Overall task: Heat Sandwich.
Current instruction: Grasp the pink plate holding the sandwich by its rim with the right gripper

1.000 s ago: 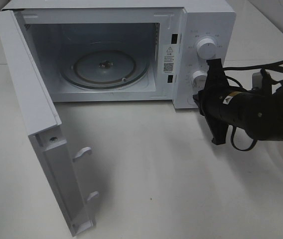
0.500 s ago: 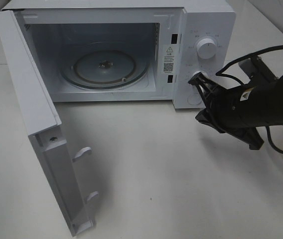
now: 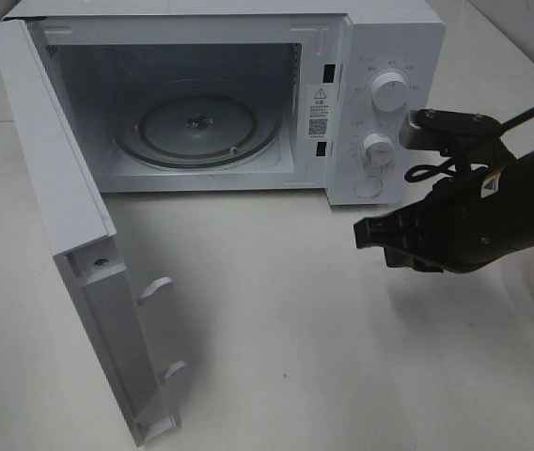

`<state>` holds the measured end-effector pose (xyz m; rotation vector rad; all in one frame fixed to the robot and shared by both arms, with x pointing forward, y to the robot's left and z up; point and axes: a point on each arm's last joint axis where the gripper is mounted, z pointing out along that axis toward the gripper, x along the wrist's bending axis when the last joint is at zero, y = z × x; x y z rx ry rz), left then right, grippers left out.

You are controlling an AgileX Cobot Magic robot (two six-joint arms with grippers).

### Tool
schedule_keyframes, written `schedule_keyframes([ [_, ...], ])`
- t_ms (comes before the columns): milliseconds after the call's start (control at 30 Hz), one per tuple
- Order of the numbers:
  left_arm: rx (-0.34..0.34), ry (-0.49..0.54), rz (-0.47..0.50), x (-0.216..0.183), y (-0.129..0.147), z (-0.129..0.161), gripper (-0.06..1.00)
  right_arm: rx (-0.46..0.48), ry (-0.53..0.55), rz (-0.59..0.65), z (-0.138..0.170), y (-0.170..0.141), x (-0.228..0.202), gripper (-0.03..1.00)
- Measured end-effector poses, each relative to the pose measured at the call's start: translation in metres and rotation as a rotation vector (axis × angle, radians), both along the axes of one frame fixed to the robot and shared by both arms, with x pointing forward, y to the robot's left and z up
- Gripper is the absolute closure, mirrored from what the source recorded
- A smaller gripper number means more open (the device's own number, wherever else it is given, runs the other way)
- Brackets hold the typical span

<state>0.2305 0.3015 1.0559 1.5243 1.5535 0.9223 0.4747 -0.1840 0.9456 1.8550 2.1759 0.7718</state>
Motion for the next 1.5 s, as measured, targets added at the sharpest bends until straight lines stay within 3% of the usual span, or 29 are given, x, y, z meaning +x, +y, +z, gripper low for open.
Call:
schedule_keyframes([
  [200, 0.000, 0.000, 0.000, 0.000, 0.000, 0.000, -0.03, -0.109, 0.043, 0.089, 0.002, -0.012, -0.007, 0.83],
  [500, 0.000, 0.000, 0.000, 0.000, 0.000, 0.000, -0.03, -0.200, 0.185, -0.028, 0.026, -0.062, -0.003, 0.78],
  [667, 0.000, 0.000, 0.000, 0.000, 0.000, 0.000, -0.03, -0.235, 0.228, -0.056, 0.036, -0.075, 0.000, 0.73],
  [767, 0.000, 0.000, 0.000, 0.000, 0.000, 0.000, -0.03, -0.273, 0.234, -0.095, 0.046, -0.091, 0.007, 0.57],
  [800, 0.000, 0.000, 0.000, 0.000, 0.000, 0.000, -0.03, -0.290, 0.226, -0.112, 0.049, -0.098, 0.009, 0.45],
  [867, 0.000, 0.000, 0.000, 0.000, 0.000, 0.000, -0.03, -0.298, 0.225, -0.117, 0.049, -0.101, 0.009, 0.39],
  [900, 0.000, 0.000, 0.000, 0.000, 0.000, 0.000, -0.03, -0.309, 0.223, -0.121, 0.049, -0.104, 0.010, 0.32],
  [933, 0.000, 0.000, 0.000, 0.000, 0.000, 0.000, -0.03, -0.334, 0.220, -0.124, 0.050, -0.109, 0.010, 0.18],
  [967, 0.000, 0.000, 0.000, 0.000, 0.000, 0.000, -0.03, -0.347, 0.221, -0.122, 0.050, -0.111, 0.010, 0.13],
  [1100, 0.000, 0.000, 0.000, 0.000, 0.000, 0.000, -0.03, -0.383, 0.218, -0.110, 0.050, -0.115, 0.010, 0.02],
  [1300, 0.001, 0.000, 0.000, 0.000, 0.000, 0.000, -0.03, -0.389, 0.212, -0.108, 0.047, -0.115, 0.013, 0.00],
  [1500, 0.001, 0.000, 0.000, 0.000, 0.000, 0.000, -0.03, -0.399, 0.280, -0.093, 0.026, -0.115, 0.021, 0.01],
])
